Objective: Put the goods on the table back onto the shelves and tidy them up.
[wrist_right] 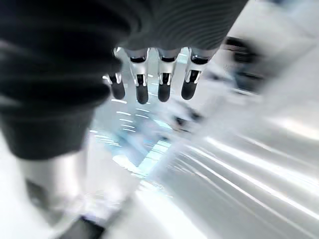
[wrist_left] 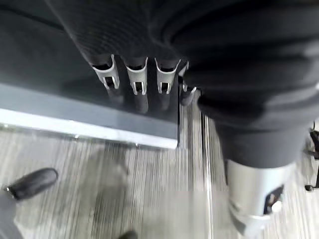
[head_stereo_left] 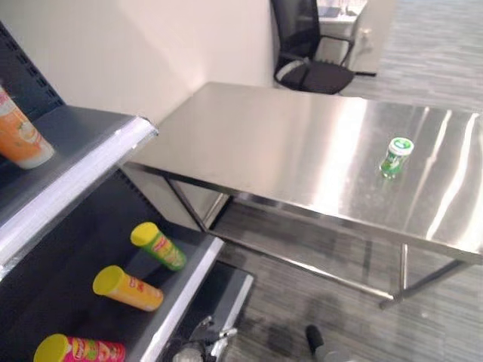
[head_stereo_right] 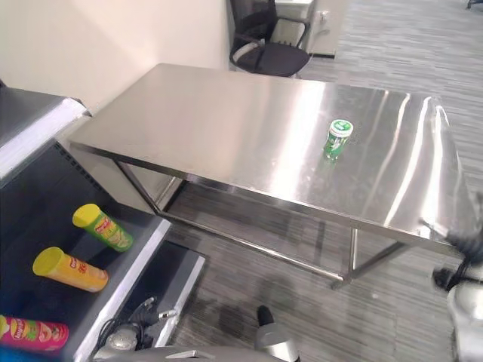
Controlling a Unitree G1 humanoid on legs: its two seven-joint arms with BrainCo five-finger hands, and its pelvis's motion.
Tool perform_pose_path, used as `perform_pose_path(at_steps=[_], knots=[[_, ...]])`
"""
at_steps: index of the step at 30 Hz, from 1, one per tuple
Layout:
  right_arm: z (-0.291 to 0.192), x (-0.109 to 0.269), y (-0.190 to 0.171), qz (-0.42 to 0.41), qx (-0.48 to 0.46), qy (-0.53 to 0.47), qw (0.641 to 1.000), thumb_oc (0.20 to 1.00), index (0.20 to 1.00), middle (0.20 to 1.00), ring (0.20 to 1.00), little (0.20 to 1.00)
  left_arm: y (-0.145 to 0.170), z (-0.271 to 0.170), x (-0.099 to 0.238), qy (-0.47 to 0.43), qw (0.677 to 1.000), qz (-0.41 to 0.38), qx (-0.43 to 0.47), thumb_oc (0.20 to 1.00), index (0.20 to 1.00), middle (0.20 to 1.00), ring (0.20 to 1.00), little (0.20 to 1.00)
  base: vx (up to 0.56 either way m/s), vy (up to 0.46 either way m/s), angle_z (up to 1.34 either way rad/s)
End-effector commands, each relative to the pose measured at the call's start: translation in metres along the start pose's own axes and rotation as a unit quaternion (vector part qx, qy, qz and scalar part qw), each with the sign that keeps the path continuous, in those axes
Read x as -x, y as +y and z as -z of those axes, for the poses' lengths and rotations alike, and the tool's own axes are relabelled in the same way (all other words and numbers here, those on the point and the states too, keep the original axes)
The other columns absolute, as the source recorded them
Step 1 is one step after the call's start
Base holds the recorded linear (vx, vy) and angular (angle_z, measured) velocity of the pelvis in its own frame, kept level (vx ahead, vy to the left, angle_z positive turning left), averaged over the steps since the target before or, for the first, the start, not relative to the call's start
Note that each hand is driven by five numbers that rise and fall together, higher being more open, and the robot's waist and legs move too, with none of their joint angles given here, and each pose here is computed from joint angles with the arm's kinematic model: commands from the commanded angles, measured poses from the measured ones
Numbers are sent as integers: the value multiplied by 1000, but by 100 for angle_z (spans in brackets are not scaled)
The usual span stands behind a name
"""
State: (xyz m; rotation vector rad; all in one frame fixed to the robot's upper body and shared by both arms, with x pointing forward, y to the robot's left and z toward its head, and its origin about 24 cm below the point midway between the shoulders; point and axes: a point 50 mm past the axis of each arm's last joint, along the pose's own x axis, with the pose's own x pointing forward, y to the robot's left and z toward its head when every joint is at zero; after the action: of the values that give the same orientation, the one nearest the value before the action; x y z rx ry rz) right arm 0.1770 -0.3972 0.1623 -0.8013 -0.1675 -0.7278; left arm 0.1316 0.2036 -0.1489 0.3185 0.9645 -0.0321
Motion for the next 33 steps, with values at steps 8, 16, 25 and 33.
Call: perform_pose_path(at_steps=[8,16,25,33], knots=[[-54,-24,-25,-10,-13,-132,991,1000,1000,1000,1000,1000,52,8,3,12,999,-52,-8,1000,1000,1000,1000,1000,40,-139,26],[-44,-40,-8,-78,58,-94,991,1000,1000,1000,1000,1000,58,5,4,7,998,-57,-2,1000,1000,1000,1000,1000,16,-125,13],[-20,-48,-5,-72,95,-28,992,1000,1000,1000,1000,1000,46,-5,0,-9,999,-34,-14,1000,1000,1000,1000,1000,14,-5,27],[-8,-57,12,-76,120,9,990,1000,1000,1000,1000,1000,48,9,4,15,999,-36,-26,1000,1000,1000,1000,1000,109,69,-5]])
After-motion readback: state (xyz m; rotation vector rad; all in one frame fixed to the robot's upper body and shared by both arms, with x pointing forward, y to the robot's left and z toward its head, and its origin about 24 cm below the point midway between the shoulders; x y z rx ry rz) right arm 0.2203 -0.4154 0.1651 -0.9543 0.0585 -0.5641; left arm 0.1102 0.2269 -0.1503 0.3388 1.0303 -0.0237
